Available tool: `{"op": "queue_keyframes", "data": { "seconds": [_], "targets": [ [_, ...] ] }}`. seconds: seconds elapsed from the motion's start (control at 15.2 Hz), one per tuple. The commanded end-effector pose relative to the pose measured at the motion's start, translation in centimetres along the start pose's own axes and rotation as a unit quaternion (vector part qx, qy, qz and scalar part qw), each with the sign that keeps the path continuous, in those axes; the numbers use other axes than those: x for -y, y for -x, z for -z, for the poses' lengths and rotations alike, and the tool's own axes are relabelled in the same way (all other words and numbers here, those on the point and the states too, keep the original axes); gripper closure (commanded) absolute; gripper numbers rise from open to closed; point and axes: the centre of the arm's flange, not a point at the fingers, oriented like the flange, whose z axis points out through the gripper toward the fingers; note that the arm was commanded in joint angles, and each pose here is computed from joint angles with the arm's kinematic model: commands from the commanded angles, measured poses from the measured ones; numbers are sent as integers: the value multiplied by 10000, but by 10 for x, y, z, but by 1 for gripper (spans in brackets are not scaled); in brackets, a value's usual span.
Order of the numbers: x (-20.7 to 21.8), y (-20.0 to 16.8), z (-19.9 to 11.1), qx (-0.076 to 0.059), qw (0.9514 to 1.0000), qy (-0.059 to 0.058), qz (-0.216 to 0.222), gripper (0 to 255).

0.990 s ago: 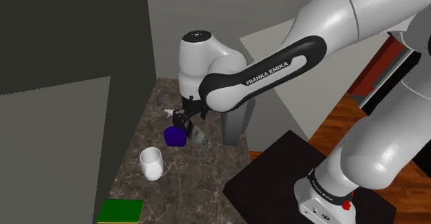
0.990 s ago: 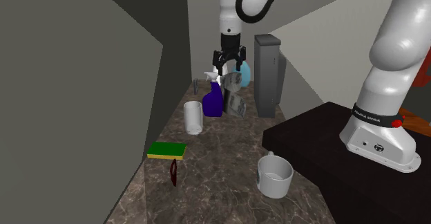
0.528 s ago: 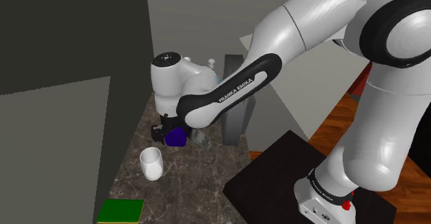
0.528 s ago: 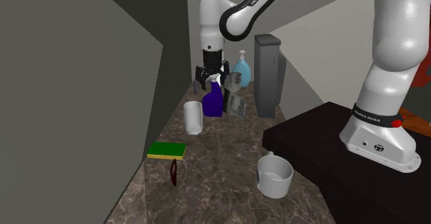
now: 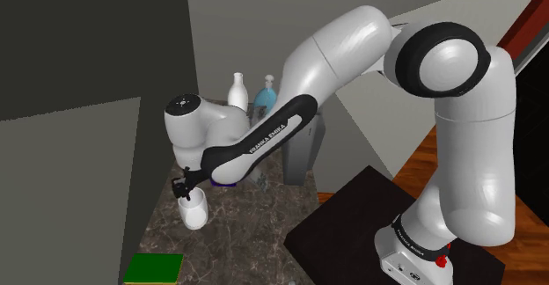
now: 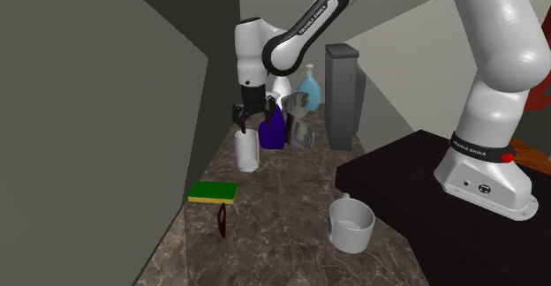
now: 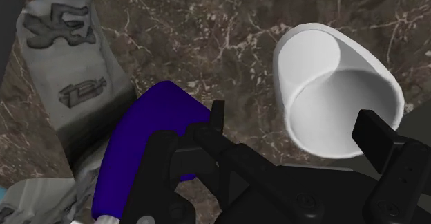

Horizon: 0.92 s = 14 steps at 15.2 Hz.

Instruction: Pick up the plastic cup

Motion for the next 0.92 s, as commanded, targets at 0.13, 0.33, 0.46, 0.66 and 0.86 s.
{"op": "queue_keyframes", "data": {
  "seconds": [0.13,0.33,0.46,0.66,0.86],
  "targets": [
    [3,0,-22,-2,10000,0,-2,0],
    [3,1,-30,-2,10000,1,-2,0],
    [3,1,-30,-2,10000,0,-2,255],
    [3,1,-30,-2,10000,0,-2,255],
    [3,1,-30,-2,10000,0,-2,255]
  ]
}}
